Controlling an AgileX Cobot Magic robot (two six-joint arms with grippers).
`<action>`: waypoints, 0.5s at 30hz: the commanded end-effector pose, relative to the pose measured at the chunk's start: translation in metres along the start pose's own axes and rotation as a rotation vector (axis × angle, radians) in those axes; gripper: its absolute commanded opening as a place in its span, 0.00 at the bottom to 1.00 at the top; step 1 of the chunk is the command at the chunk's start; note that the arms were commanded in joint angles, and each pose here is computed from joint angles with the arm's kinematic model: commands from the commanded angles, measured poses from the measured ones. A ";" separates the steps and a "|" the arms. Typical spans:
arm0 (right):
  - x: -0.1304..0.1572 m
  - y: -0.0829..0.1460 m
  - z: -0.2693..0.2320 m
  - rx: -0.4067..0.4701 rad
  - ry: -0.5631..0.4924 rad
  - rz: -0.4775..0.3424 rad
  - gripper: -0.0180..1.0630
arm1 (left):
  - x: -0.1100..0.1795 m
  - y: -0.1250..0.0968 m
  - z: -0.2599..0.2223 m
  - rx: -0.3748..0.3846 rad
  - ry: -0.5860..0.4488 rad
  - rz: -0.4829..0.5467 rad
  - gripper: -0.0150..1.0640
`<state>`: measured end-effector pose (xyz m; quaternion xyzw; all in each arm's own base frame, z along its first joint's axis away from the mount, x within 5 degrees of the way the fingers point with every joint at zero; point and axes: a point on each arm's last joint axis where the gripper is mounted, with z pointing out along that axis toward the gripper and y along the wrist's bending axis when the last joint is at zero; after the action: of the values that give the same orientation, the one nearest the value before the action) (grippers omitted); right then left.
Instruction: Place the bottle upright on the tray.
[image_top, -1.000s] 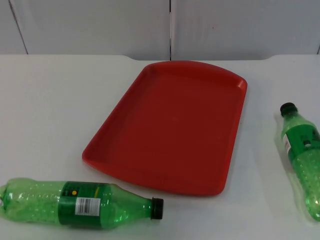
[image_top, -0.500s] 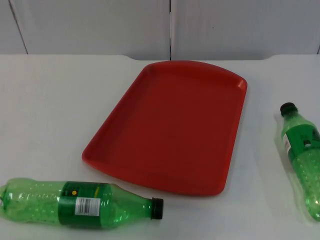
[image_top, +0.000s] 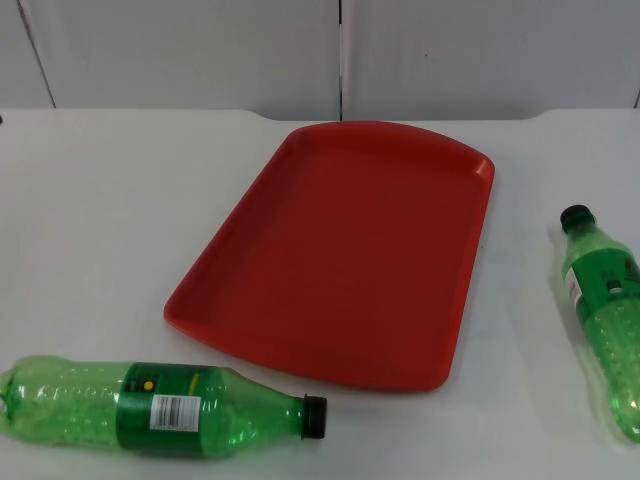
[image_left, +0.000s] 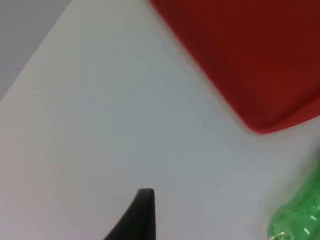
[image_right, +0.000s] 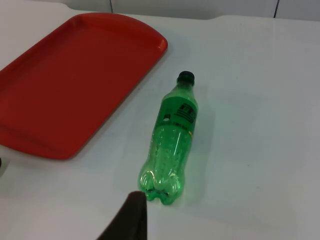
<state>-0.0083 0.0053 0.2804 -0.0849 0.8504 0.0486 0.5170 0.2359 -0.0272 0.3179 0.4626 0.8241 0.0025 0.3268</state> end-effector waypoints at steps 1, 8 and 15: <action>0.000 0.000 0.000 0.001 -0.008 0.002 0.99 | -0.005 0.000 0.006 0.042 -0.041 0.049 0.99; 0.000 0.000 0.000 0.001 -0.008 0.002 0.99 | -0.007 -0.007 0.027 0.146 -0.019 0.159 0.99; 0.000 0.000 0.000 0.001 -0.008 0.002 0.99 | -0.014 -0.028 0.050 0.226 0.112 0.360 0.99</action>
<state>-0.0083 0.0053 0.2804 -0.0849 0.8504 0.0486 0.5170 0.2489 -0.0653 0.2825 0.6177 0.7476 -0.0098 0.2438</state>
